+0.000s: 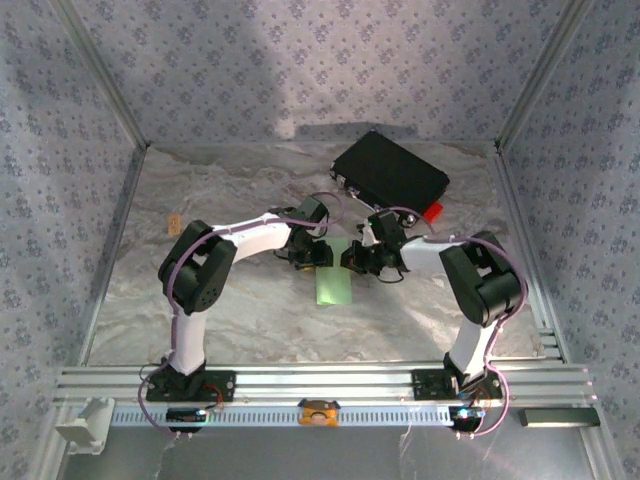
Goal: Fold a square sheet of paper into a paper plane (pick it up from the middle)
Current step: Hold the square sheet of paper at the center of the table.
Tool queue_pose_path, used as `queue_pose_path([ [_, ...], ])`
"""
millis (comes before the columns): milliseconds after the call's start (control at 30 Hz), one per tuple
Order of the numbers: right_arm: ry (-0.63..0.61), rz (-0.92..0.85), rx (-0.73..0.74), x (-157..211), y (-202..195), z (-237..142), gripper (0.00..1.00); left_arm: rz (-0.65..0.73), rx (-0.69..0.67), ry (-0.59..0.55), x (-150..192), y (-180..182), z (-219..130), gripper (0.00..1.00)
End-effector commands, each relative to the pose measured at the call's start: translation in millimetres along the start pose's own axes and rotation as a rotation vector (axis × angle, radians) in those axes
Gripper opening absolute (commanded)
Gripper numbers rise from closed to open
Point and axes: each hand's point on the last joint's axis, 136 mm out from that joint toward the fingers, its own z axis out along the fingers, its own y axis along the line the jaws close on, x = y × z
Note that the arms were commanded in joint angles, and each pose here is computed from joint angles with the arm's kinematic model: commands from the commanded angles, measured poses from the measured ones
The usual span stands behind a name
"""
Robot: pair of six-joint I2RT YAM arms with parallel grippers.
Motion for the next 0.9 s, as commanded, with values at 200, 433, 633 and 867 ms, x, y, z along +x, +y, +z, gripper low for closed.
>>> queue_pose_path([
  [200, 0.118, -0.022, 0.201, 38, -59, 6, 0.0, -0.017, -0.138, -0.005, 3, 48, 54, 0.48],
  [433, 0.159, -0.063, 0.148, 42, -54, 1, 0.0, -0.025, -0.039, -0.086, -9, 21, 12, 0.52],
  [633, 0.202, -0.081, 0.118, 52, -51, 1, 0.0, -0.032, 0.067, -0.195, -18, -4, -43, 0.57],
  [867, 0.189, -0.052, 0.146, 50, -57, 0, 0.0, -0.052, 0.228, -0.252, -27, -27, -77, 0.49],
])
